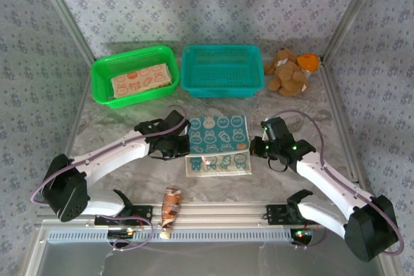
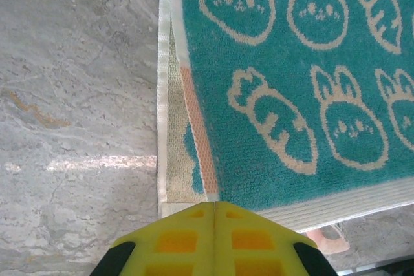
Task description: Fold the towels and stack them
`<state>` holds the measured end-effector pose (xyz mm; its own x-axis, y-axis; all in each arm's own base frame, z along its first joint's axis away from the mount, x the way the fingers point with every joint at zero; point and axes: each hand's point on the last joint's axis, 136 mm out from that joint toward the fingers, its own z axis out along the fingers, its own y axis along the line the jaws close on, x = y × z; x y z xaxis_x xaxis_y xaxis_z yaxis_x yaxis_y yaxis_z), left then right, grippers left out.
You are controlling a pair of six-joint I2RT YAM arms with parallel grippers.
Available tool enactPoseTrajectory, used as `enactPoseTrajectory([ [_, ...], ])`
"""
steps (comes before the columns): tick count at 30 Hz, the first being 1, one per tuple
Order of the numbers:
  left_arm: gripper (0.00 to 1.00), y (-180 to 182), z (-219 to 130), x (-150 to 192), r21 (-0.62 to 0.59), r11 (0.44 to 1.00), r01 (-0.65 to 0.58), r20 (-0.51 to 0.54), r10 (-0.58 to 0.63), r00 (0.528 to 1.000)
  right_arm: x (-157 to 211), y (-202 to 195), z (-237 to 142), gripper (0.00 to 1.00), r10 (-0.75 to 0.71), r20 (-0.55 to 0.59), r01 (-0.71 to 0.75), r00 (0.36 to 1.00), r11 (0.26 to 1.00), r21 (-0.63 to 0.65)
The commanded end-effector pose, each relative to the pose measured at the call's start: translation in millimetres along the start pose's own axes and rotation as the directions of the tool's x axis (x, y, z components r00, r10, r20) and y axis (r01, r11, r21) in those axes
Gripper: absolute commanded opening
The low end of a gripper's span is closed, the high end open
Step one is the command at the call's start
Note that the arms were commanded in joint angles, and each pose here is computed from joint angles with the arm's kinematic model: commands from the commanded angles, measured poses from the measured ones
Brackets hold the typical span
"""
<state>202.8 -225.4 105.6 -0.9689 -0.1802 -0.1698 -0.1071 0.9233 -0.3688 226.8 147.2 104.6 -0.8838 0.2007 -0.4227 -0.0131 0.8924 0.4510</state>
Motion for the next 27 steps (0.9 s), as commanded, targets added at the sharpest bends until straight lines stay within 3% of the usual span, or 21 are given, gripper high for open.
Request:
enactPoseTrajectory([
  [1, 0.0, 0, -11, -2, 0.015, 1.0, 0.014, 0.042, -0.015, 0.999, 6, -10, -8, 0.0, 0.014, 0.003, -0.014, 1.0, 0.999, 0.049],
  [27, 0.0, 27, 44, 33, -0.081, 0.997, 0.0, -0.096, -0.008, 0.995, 68, -34, 26, 0.0, 0.043, -0.13, -0.031, 0.991, 0.995, 0.09],
])
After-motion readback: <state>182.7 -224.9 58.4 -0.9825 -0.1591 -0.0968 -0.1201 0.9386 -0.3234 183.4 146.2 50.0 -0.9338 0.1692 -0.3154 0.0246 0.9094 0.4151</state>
